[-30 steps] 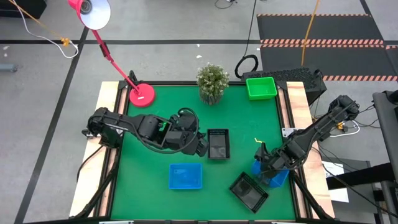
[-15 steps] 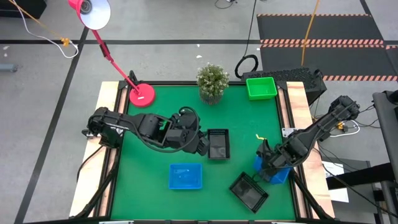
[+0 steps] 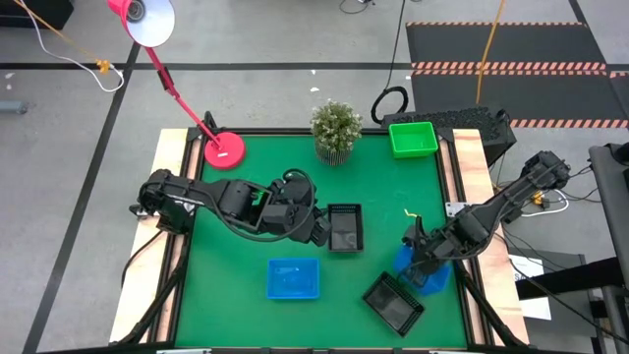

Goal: Stack baskets by color
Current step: Stack the right blue bin on the left blue bin

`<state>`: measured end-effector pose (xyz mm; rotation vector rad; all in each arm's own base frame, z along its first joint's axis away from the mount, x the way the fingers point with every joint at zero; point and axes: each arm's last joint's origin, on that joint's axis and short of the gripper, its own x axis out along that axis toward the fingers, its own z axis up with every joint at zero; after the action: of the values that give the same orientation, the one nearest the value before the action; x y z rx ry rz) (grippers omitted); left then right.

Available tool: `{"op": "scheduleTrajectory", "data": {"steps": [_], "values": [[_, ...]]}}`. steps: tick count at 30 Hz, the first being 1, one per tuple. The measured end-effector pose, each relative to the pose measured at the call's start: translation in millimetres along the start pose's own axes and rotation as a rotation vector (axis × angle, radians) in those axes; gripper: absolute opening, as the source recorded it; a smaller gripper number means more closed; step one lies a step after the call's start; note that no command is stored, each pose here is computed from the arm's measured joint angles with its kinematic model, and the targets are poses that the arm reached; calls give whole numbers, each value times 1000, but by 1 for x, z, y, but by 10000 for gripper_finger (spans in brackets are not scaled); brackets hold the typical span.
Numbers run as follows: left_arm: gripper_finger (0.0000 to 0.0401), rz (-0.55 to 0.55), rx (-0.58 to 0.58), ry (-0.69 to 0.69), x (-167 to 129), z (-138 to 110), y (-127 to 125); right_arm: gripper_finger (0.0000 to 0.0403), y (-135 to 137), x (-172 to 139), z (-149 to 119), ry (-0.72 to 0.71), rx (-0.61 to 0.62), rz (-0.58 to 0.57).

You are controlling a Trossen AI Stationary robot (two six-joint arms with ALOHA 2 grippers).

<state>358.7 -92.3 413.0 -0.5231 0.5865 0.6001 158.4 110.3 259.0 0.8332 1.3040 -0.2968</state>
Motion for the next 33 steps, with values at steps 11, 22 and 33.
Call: {"op": "scheduleTrajectory", "data": {"steps": [11, 22, 33], "values": [[177, 1, 1, 0, 0, 0, 0, 16, -2, 0, 5, -49, -15, -22], [177, 1, 1, 0, 0, 0, 0, 13, 0, 0, 5, -66, -133, -9], [177, 1, 26, 0, 0, 0, 0, 17, -4, 0, 5, -69, -292, -63]]}}
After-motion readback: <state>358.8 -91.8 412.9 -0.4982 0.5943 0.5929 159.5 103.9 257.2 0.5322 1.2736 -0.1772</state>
